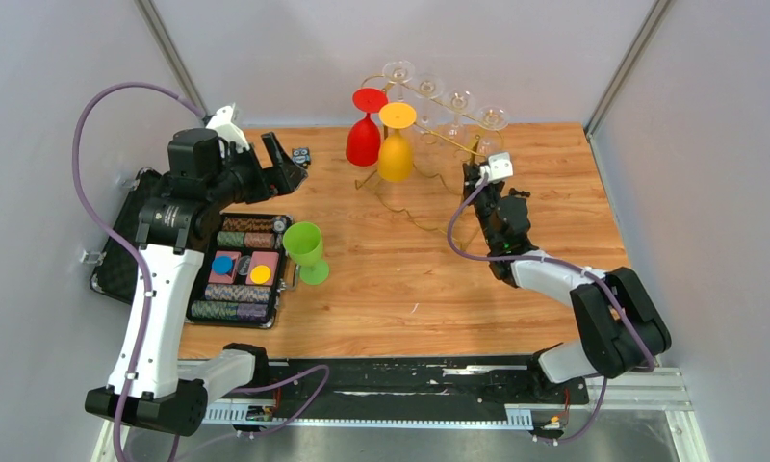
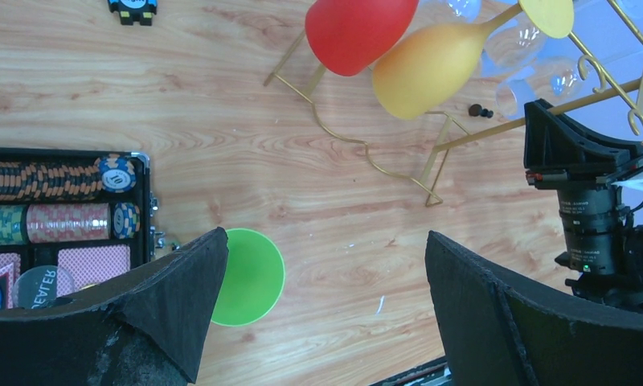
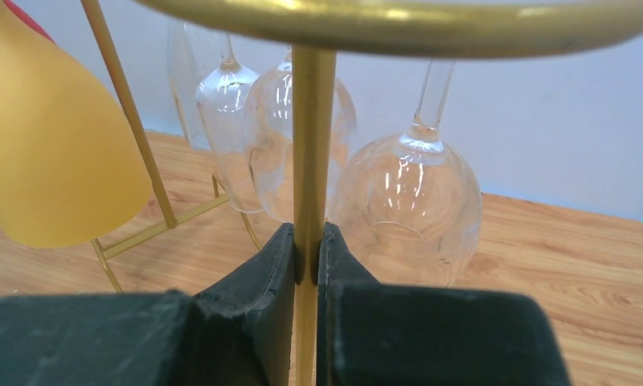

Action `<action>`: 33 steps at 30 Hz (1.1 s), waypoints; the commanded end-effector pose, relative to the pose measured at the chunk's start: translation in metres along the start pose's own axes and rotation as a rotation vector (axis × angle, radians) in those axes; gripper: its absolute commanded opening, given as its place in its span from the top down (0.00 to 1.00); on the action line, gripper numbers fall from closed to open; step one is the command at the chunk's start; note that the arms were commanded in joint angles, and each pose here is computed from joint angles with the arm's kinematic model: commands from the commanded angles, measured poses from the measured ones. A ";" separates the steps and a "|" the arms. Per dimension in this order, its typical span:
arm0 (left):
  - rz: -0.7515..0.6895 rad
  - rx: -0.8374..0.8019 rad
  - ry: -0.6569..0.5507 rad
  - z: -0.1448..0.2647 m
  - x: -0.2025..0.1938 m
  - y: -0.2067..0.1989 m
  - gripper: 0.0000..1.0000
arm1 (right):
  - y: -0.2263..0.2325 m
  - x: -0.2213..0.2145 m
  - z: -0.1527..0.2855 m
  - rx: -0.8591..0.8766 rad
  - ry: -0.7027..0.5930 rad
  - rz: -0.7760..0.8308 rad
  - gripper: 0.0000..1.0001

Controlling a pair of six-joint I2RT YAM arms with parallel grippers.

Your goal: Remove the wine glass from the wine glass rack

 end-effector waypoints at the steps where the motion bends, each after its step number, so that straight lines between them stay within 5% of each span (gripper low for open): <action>1: -0.013 -0.024 -0.036 0.007 0.003 -0.002 0.00 | -0.018 0.023 0.010 -0.114 -0.079 0.038 1.00; 11: -0.022 -0.046 -0.028 0.006 -0.002 -0.001 0.00 | -0.012 0.022 0.023 -0.028 -0.009 0.018 0.99; 20: -0.046 -0.038 -0.038 0.012 -0.002 -0.001 0.00 | 0.000 0.023 0.025 0.096 0.018 -0.001 0.75; 33: -0.058 -0.033 -0.045 0.020 -0.002 -0.002 0.00 | 0.014 0.023 0.041 0.248 0.056 -0.057 0.68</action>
Point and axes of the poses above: each gripper's point midway between its finger pads, its own z axis back along the fingers, its own y axis along the line the jaws close on, x = y × z, the point moved 9 cm from there along z, back along the fingers, and after that the axes turned 5 degrees about -z, right-handed, at the moved point
